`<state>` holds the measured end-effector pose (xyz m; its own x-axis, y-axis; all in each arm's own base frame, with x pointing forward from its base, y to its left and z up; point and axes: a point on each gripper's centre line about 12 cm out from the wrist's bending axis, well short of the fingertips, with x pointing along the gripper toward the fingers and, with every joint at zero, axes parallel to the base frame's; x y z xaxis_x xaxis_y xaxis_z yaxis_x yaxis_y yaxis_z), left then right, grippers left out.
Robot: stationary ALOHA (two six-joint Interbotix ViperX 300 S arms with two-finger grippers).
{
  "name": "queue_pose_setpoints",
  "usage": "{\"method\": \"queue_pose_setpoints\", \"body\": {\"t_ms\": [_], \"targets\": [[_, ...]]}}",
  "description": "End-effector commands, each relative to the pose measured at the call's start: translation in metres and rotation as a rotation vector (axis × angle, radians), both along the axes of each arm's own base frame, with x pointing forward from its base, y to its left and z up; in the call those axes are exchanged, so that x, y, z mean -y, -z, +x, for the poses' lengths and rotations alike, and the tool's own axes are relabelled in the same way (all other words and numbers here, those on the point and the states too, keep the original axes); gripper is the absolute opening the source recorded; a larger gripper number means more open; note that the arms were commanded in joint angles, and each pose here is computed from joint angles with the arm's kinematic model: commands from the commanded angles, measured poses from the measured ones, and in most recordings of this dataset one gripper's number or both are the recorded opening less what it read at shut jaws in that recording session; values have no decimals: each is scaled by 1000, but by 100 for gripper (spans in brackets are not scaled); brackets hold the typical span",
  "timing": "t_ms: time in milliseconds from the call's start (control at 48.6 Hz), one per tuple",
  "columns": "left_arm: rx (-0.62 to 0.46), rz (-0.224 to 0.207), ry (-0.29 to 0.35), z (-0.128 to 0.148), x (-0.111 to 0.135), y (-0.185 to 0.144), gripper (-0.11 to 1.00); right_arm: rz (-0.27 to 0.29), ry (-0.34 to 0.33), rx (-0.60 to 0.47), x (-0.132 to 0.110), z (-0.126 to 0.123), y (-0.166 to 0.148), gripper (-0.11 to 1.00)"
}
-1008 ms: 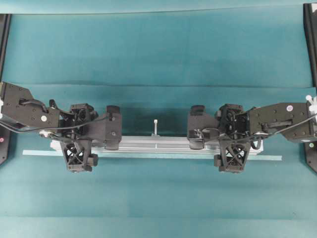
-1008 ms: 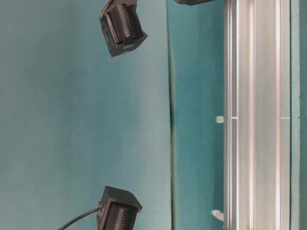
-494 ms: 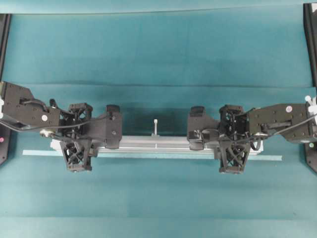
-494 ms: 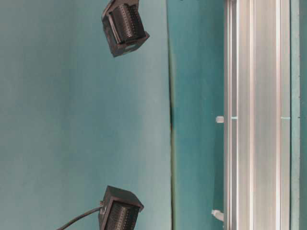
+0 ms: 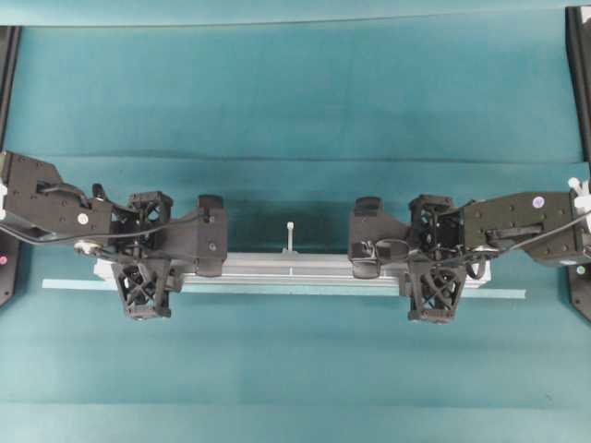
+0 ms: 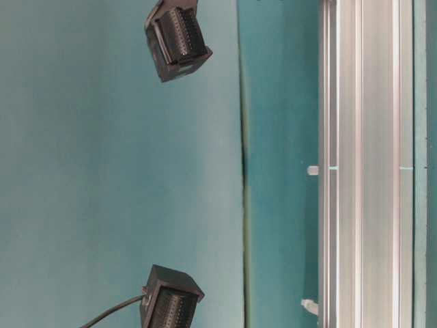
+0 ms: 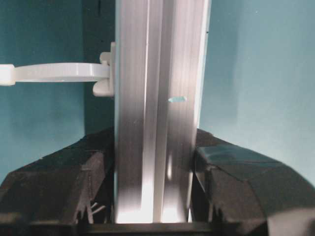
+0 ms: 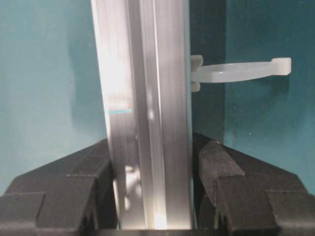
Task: Lift the large metal rail with both hands.
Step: 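Lift the rail upward with both grippers together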
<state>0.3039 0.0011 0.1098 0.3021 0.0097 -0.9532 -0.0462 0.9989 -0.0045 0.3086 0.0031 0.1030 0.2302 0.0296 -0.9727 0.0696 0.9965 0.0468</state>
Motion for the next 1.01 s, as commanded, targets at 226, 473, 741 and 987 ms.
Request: {"method": "queue_pose_setpoints", "body": {"t_ms": [226, 473, 741, 987], "targets": [[69, 2, -6, 6, -1, -58, 36, 14, 23, 13, 6, 4, -57, 42], [89, 4, -8, -3, -1, -108, 36, 47, 33, 12, 2, 0, -100, 42], [140, 8, -6, -17, -2, -152, 36, 59, 42, 11, 1, -5, -145, 42], [129, 6, -16, -24, -3, -181, 36, 62, 31, -29, 0, -7, -180, 42]]}}
